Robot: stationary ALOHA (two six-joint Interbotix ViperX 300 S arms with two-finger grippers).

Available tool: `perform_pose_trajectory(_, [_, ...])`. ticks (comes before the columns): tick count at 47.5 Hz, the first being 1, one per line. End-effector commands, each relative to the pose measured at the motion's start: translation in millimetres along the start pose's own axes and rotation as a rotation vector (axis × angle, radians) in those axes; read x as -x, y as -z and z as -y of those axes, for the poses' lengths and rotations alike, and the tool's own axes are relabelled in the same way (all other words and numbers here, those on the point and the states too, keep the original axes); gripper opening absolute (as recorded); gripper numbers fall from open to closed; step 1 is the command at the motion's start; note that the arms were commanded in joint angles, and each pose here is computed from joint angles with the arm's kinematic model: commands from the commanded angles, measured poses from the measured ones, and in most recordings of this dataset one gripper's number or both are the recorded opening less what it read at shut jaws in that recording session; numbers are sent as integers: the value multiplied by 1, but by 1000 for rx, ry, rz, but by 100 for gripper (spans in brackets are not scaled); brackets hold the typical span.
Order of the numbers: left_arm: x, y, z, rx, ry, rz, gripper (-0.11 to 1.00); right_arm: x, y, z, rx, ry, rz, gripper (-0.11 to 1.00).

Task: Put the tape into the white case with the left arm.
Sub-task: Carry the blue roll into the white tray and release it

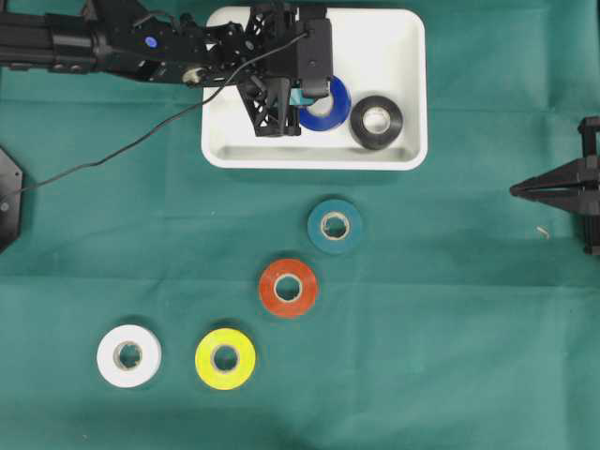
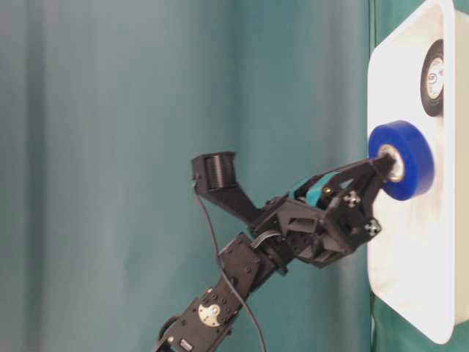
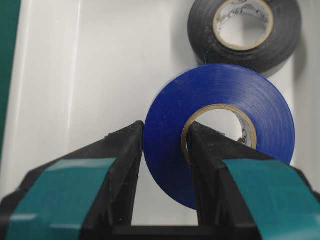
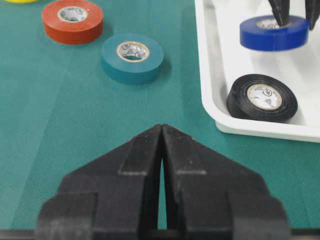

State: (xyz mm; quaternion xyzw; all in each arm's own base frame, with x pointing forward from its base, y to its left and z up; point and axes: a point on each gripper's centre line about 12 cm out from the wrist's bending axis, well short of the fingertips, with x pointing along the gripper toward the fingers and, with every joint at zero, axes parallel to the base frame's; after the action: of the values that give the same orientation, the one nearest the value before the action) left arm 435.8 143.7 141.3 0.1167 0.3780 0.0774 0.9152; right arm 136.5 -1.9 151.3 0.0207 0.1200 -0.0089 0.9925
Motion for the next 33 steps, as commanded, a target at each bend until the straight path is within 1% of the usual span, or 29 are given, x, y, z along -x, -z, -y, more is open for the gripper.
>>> perform_pose_trajectory(1, [5,-14,-5,0,-13,36,26,-1,-5,0,0,-1,17,-9])
perform_pose_trajectory(15, [4,-10,-3,4,-8,23,26,-1,-4,0,0,-1,15,-9])
perform_pose_trajectory(24, [2,-8,-3,8,5,-11,26,-1,-4,0,0,-1,15,-9])
perform_pose_trajectory(31, [3,-6,-2,1,8,-17,27,-1,-4,0,-2,-1,15,-9])
perform_pose_trajectory(33, [3,-7,-3,1,7,-15,33,-1,-4,0,0,-1,15,-9])
